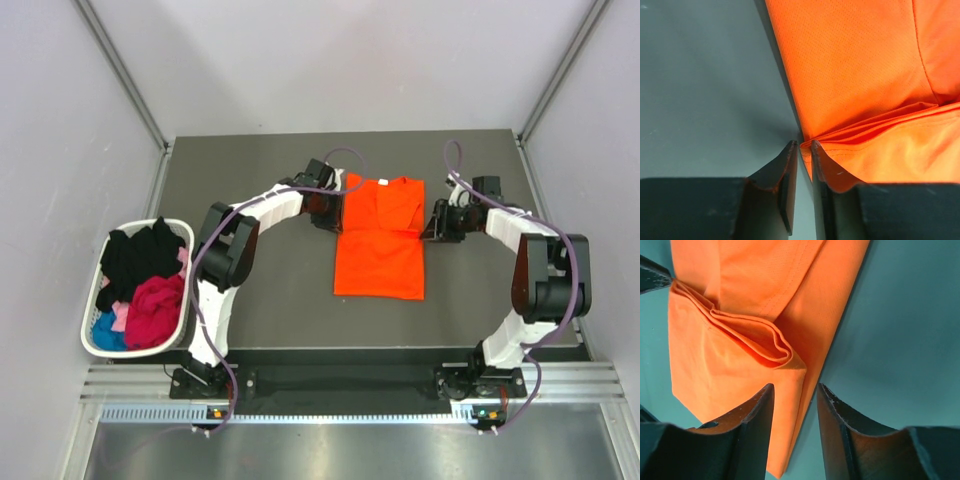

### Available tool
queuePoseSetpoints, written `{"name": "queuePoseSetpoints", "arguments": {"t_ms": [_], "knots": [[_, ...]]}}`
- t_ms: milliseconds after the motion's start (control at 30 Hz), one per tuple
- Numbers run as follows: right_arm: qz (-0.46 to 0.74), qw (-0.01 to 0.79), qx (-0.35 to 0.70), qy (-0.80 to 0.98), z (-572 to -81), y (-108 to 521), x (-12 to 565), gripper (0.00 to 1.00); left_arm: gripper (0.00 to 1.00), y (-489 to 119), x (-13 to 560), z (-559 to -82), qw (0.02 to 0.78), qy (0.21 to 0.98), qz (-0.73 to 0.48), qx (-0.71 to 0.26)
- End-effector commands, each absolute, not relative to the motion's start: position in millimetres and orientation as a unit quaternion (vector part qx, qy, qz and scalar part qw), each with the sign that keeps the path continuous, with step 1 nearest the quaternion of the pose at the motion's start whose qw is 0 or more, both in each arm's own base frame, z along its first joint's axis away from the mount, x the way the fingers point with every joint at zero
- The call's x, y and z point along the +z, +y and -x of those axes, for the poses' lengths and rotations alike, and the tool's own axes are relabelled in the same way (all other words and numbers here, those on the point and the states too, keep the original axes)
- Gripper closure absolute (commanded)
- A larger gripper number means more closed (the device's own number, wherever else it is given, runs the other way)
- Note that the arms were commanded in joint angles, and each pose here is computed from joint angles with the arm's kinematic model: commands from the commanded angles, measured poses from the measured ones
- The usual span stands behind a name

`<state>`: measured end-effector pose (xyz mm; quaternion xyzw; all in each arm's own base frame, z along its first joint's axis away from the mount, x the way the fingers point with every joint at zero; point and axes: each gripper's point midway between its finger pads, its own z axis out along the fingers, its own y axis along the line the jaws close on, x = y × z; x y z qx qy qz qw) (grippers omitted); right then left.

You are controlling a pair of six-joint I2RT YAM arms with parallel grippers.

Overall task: Fold and stack the t-shirts
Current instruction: Fold the tshirt

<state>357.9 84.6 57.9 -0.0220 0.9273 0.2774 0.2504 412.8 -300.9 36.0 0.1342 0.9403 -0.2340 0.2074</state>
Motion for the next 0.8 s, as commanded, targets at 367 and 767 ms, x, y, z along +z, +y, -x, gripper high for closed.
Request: {"name": "queuePoseSetpoints", "arguments": {"t_ms": [367,767], "knots": [[0.068,0.299,0.312,0.899,-393.2,93.3,67.7,0.62,1.0,-318.2,55.5,-431.1,0.232,0.924,-0.143,-0.269],[0.045,0.312,0.289,0.904,-402.1,81.5,56.0,1.0,1.0,-321.0,55.6,-440.2,0.242,0.923,-0.132,-0.27]]}}
